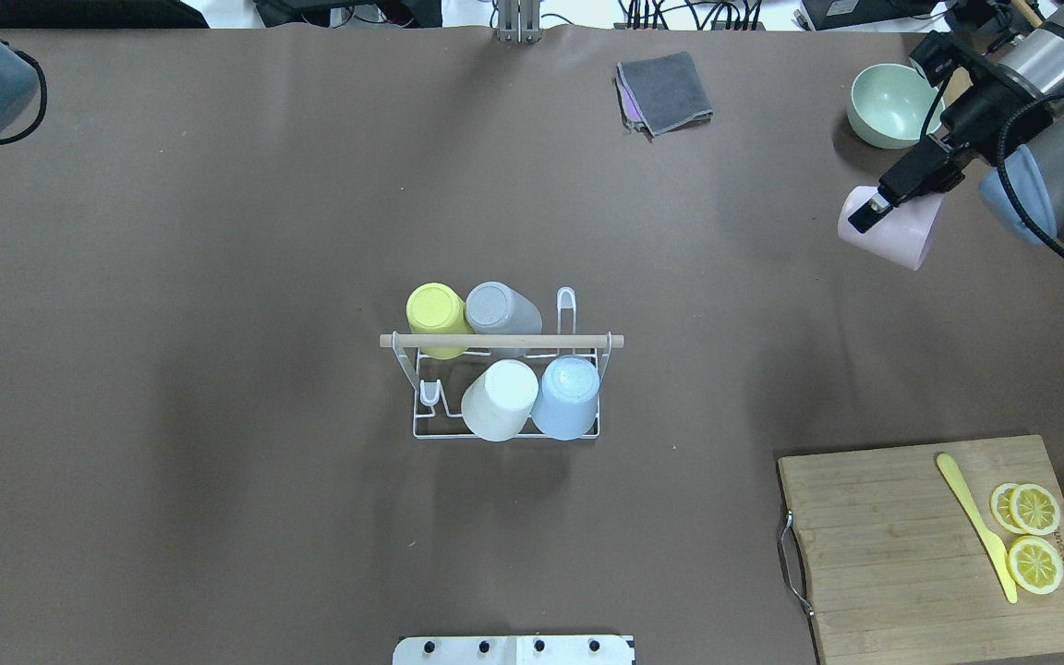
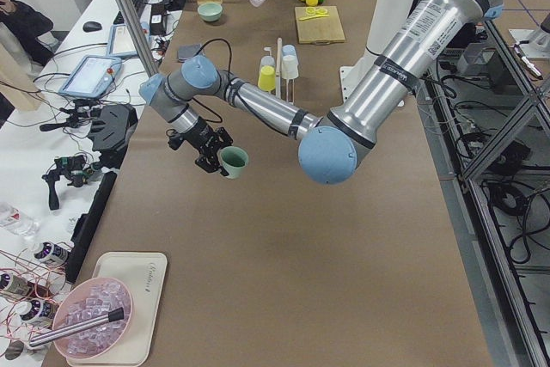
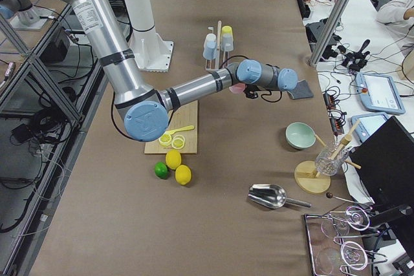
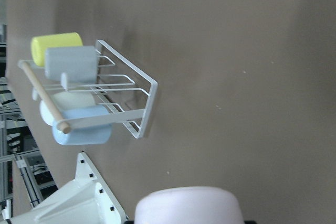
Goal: Place cup on cup holder
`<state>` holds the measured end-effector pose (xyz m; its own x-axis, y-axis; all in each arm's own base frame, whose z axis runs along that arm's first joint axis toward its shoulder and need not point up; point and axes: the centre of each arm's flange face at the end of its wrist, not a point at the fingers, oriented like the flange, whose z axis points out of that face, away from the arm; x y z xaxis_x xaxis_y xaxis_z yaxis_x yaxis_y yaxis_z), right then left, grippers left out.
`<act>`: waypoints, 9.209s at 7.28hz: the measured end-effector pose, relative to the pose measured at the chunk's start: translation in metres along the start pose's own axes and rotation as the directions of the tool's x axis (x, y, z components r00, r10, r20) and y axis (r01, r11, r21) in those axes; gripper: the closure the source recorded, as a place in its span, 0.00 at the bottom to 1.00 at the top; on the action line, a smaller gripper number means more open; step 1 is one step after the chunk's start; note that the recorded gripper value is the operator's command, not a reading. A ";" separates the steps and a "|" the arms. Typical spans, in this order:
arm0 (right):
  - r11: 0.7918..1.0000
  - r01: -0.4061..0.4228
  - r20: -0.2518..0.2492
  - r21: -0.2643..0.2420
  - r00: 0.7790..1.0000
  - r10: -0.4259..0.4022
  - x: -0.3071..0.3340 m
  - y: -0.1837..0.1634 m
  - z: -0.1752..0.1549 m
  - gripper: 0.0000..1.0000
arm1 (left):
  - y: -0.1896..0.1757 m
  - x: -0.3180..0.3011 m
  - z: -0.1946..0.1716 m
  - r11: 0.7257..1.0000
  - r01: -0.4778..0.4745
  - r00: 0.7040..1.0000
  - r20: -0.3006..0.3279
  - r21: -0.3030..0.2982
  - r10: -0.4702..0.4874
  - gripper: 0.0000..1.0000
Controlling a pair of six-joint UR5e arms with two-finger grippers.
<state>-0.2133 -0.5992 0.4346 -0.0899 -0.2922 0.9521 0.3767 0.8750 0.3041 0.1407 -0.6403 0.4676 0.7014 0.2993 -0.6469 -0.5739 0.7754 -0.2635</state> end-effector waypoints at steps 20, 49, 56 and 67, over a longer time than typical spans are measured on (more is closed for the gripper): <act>0.105 0.543 0.029 0.833 0.147 -0.989 -0.031 -0.064 0.161 0.79 | 0.033 -0.020 0.012 0.992 -0.050 0.998 0.036 0.115 0.046 1.00; 0.209 0.549 0.142 0.809 0.163 -0.976 -0.046 -0.101 0.250 0.00 | 0.060 -0.001 0.010 0.968 -0.140 0.988 0.088 0.210 0.123 1.00; 0.972 0.006 0.634 0.235 0.757 -0.158 0.024 -0.032 0.096 0.02 | 0.099 0.099 0.005 0.516 -0.351 0.932 0.237 0.782 0.275 1.00; 0.951 -0.307 -0.458 -0.048 0.852 0.252 0.065 0.056 -0.012 0.01 | 0.144 0.341 0.065 -0.369 0.077 0.807 0.160 0.926 0.568 1.00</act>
<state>-0.1869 -0.5735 0.5131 0.4410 -0.2055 0.8736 0.4297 0.9030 -0.0045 0.3250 -0.3903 0.2552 0.3074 0.7713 -0.5574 0.6571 0.2516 0.7106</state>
